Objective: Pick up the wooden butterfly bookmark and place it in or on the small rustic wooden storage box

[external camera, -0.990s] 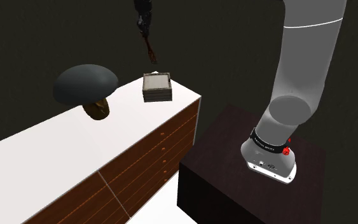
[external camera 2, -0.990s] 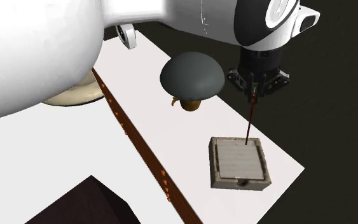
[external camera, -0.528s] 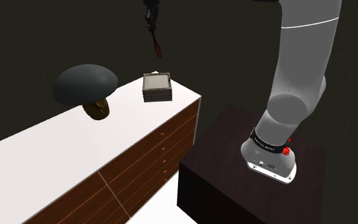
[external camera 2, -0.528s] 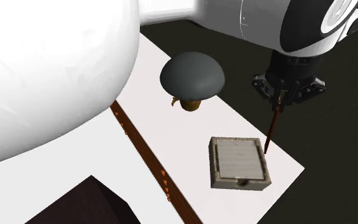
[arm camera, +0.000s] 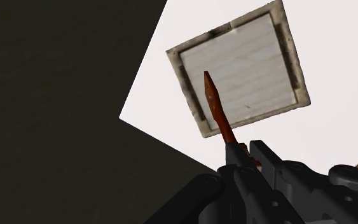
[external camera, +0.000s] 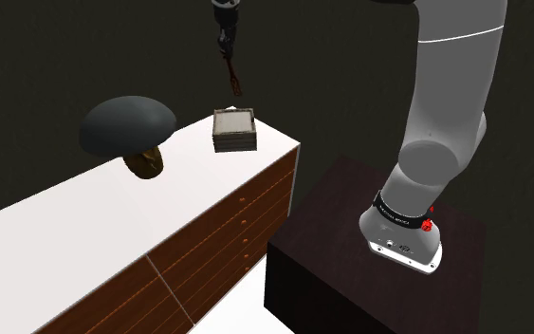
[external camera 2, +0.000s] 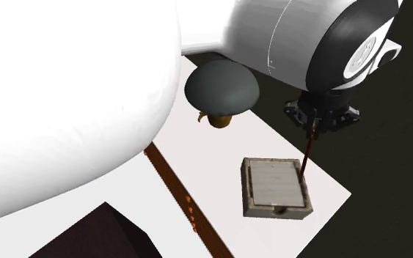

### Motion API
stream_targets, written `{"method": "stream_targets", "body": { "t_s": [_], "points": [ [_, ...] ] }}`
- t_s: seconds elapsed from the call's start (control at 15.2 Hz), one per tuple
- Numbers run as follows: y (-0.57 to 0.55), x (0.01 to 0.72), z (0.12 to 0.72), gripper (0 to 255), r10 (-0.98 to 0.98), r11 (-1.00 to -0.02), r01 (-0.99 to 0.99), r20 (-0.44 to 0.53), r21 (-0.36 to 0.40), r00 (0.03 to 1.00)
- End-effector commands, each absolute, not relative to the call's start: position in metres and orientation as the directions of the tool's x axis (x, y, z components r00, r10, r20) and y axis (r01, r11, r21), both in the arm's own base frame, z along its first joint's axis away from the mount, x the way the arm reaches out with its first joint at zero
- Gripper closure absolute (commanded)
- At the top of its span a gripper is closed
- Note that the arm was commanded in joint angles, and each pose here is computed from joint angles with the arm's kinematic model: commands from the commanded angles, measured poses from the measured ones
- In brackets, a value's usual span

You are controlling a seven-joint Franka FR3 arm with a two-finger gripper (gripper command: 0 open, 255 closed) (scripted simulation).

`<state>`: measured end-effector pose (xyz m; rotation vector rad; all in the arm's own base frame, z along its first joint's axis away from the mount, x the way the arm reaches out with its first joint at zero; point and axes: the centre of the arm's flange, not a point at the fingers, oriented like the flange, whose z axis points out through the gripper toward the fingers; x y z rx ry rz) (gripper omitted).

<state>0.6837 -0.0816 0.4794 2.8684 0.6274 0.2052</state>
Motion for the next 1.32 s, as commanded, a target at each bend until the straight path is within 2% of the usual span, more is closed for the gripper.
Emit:
{"method": "stream_targets", "body": {
  "t_s": [0.0, 1.25],
  "points": [
    [-0.083, 0.683, 0.469, 255, 0.425, -0.89, 0.398, 0.093, 0.221, 0.9],
    [-0.083, 0.683, 0.38, 255, 0.425, -0.89, 0.398, 0.093, 0.221, 0.9]
  ]
}}
